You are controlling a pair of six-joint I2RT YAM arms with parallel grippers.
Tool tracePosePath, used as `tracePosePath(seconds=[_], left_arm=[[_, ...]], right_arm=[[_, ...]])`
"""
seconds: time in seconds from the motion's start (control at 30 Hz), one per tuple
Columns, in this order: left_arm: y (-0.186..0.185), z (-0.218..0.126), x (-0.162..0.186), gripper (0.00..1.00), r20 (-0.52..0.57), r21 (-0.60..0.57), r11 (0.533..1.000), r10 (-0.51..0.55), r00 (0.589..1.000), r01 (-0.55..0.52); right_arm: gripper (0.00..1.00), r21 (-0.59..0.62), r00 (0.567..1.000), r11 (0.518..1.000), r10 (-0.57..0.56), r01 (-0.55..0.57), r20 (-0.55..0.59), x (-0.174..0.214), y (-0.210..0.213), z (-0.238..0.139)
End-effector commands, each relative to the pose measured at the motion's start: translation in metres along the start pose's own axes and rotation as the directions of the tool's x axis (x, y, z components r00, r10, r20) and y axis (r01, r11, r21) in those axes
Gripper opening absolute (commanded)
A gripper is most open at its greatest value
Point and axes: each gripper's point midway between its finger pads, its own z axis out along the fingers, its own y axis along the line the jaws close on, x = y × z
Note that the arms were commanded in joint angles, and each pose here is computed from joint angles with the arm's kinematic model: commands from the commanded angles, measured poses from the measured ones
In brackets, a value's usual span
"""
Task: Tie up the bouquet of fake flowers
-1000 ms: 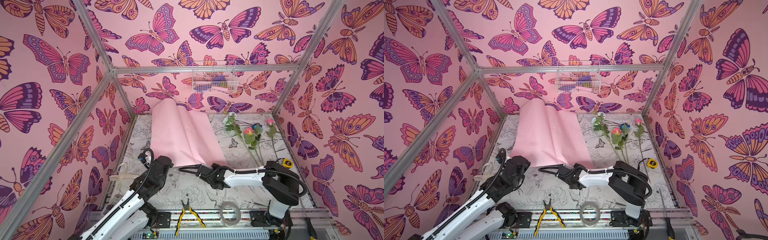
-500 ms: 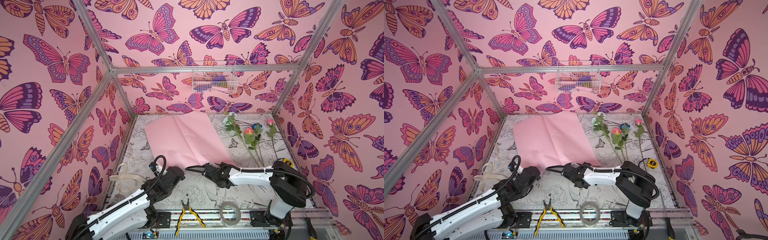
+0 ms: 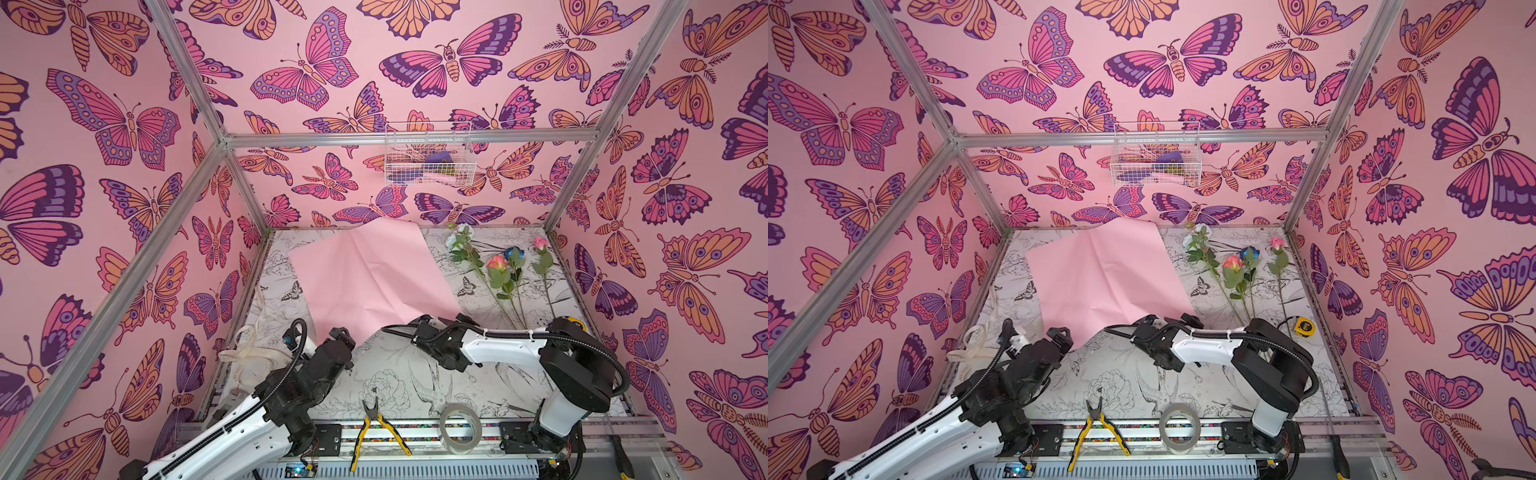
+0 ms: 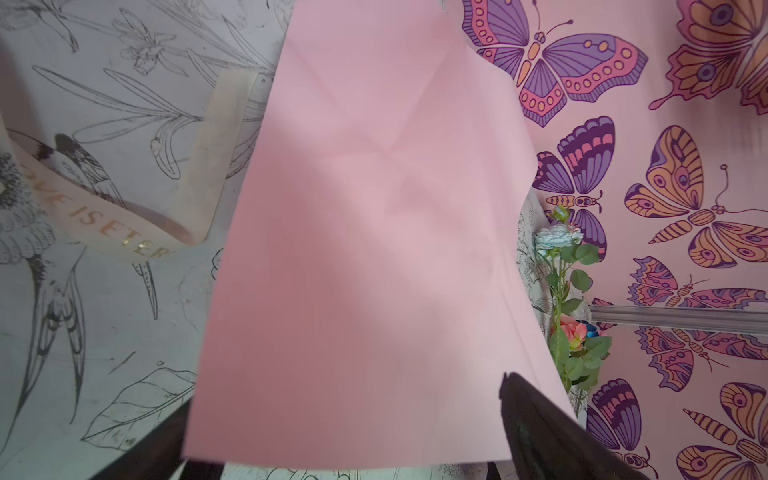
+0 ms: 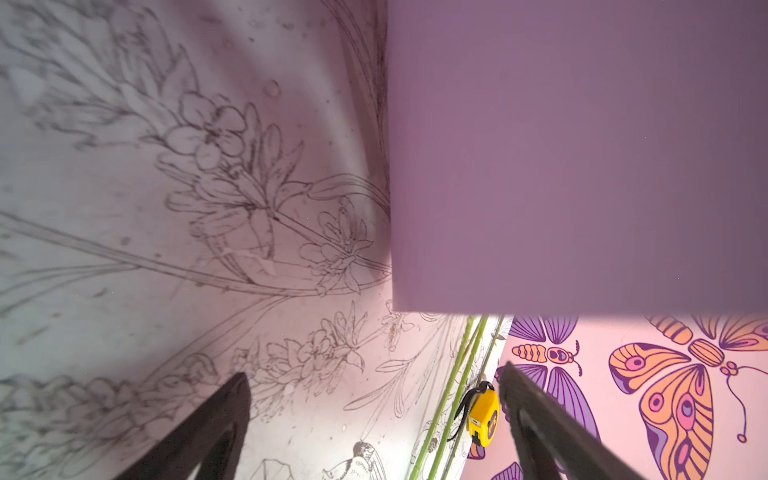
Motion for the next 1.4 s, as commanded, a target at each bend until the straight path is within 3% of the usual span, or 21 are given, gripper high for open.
tracePosePath(seconds=[0.0,0.17,0.37,0.57,0.73,0.83,0.93,1.03,1.17,1.37], left_arm=[[0.012,-0.015,-0.022,0.99,0.064,-0.063,0.991,0.125,0.99,-0.121],[-0.016,-0.034,-0.051,0.99,0.155,-0.033,0.956,0.292,0.944,-0.29],[-0.059,-0.046,-0.068,0.99,0.204,0.01,0.879,0.465,0.861,-0.477],[-0.086,-0.026,-0.05,0.99,0.103,0.067,0.826,0.552,0.827,-0.56],[-0.101,0.007,-0.021,0.99,-0.06,0.144,0.797,0.599,0.799,-0.587],[-0.087,0.027,-0.018,0.99,-0.132,0.097,0.826,0.564,0.815,-0.555],[-0.061,0.037,-0.025,0.99,-0.175,0.026,0.876,0.479,0.86,-0.482],[-0.019,0.04,-0.031,0.99,-0.216,-0.085,0.918,0.362,0.907,-0.387],[0.029,0.044,-0.025,0.99,-0.272,-0.173,0.954,0.194,0.943,-0.246],[0.071,0.051,-0.002,0.99,-0.344,-0.252,0.951,0.085,0.935,-0.18]], right_arm=[[0.96,0.031,0.999,0.999,0.02,-0.019,-0.035,0.009,-0.011,-0.003],[0.99,-0.031,0.996,0.997,0.069,-0.071,-0.054,0.012,-0.012,-0.022],[0.99,-0.165,0.972,0.958,0.228,-0.234,-0.057,0.013,-0.017,-0.05],[0.99,-0.208,0.93,0.906,0.359,-0.368,-0.081,0.031,-0.028,-0.065],[0.99,-0.209,0.873,0.847,0.471,-0.488,-0.129,0.043,-0.037,-0.067],[1.0,-0.269,0.803,0.757,0.567,-0.596,-0.184,0.039,-0.034,-0.068],[1.0,-0.355,0.751,0.667,0.623,-0.656,-0.219,0.026,-0.023,-0.074],[0.99,-0.387,0.712,0.606,0.656,-0.694,-0.249,0.016,-0.016,-0.077],[1.0,-0.372,0.688,0.586,0.673,-0.72,-0.271,0.012,-0.011,-0.071],[0.99,-0.38,0.653,0.54,0.693,-0.751,-0.305,0.003,-0.001,-0.059]])
